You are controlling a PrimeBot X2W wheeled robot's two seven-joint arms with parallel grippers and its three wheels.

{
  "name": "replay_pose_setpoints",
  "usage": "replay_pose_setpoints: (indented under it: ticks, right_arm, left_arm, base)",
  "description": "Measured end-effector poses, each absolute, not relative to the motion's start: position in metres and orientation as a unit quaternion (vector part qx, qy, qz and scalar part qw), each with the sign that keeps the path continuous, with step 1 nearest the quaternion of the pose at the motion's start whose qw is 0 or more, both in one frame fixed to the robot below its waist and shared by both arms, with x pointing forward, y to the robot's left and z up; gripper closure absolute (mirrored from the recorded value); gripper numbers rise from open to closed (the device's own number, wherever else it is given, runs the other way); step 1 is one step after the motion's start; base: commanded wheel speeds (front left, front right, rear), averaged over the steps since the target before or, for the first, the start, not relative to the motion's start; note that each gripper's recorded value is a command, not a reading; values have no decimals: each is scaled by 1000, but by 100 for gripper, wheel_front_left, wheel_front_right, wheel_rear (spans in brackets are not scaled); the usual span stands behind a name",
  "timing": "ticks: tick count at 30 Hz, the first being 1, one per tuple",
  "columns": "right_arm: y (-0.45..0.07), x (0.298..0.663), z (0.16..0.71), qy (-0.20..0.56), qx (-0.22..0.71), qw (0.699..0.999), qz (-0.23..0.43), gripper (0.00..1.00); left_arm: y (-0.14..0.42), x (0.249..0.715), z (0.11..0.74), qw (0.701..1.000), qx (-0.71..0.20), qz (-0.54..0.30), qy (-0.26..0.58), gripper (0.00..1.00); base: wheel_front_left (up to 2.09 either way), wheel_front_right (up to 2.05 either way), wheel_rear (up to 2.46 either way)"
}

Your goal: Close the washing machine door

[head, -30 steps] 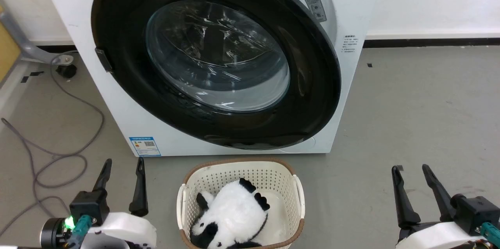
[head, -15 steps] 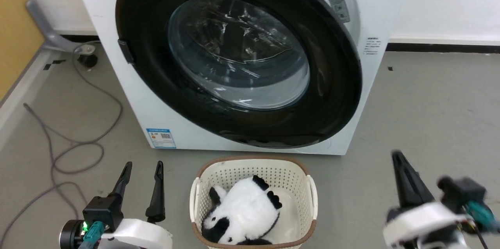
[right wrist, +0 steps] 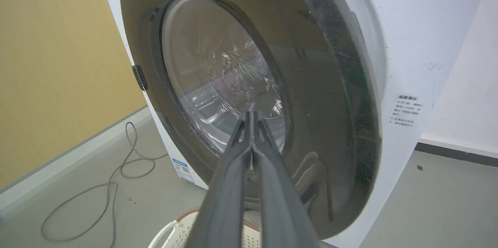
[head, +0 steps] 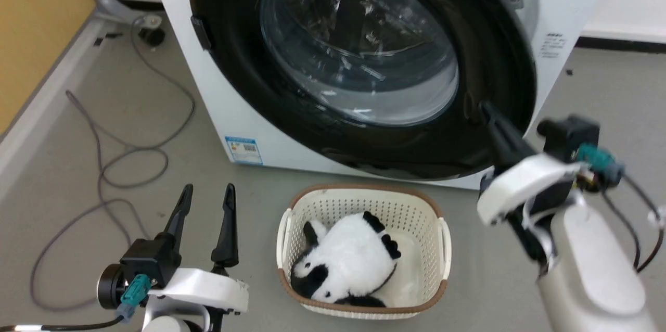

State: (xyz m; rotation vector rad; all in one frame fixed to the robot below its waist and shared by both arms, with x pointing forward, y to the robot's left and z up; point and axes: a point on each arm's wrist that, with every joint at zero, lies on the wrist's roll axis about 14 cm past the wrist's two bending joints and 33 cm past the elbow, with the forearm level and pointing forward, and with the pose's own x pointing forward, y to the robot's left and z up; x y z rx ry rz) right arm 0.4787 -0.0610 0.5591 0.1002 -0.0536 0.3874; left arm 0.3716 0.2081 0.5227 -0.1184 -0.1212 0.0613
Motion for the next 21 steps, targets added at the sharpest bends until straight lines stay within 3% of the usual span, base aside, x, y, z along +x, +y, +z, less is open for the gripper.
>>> replay_pose_setpoints:
  ticks: [21]
  right_arm:
    - [-59, 587, 565, 3, 22, 980, 197, 100]
  left_arm:
    - [207, 404, 505, 997, -62, 32, -43, 0]
  base:
    - [0, 0, 0]
